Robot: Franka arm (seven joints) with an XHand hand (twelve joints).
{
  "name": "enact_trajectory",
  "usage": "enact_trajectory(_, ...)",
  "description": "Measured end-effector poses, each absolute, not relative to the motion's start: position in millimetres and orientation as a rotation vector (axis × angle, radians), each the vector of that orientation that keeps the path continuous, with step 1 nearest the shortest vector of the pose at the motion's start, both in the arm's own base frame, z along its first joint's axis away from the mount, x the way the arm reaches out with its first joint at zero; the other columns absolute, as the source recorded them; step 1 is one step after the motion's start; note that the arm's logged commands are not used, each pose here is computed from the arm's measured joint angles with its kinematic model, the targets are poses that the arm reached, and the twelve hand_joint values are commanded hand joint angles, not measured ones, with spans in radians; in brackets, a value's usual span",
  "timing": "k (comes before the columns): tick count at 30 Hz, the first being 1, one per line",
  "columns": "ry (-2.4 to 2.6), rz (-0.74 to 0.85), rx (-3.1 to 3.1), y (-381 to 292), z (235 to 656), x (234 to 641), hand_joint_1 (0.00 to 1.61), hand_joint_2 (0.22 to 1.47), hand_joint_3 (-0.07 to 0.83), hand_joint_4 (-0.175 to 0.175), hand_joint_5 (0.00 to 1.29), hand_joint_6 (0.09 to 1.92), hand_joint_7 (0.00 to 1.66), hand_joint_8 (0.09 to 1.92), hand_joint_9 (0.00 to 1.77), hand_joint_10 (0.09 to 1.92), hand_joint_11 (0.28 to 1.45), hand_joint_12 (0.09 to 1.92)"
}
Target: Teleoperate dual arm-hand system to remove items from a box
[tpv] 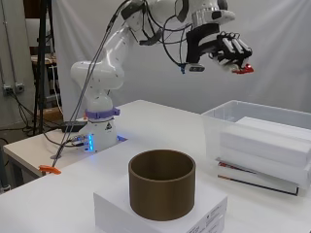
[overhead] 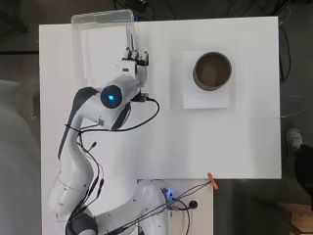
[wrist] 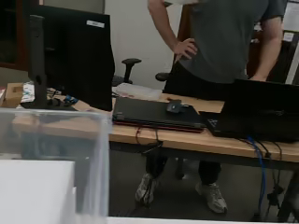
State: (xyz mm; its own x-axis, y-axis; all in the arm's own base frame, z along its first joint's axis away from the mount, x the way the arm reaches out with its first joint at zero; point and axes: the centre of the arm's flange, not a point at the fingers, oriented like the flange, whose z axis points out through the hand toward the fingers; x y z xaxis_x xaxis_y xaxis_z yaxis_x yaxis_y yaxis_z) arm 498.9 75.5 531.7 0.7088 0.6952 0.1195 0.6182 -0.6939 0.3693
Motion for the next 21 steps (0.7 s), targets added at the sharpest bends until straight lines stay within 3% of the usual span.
enact_trajectory(7, 0.876, 0.363, 2.672, -26, 527, 460, 1.0, 1.13, -0.002, 0.175, 0.95, 1.04, 1.25, 1.92, 1.47, 1.92, 1.09, 1.79)
enact_trajectory(9, 0.801, 0.368, 2.683, -82, 521, 434, 1.0, 1.13, -0.002, 0.175, 0.96, 1.02, 1.27, 1.92, 1.49, 1.92, 1.11, 1.78)
enact_trajectory(14, 0.689, 0.325, 2.725, -146, 509, 420, 1.01, 1.12, -0.002, 0.175, 0.98, 0.98, 1.29, 1.92, 1.53, 1.92, 1.13, 1.77)
enact_trajectory(21, 0.667, 0.283, 2.721, -169, 515, 419, 1.03, 1.1, -0.001, 0.175, 1.01, 0.92, 1.27, 1.92, 1.54, 1.92, 1.13, 1.76)
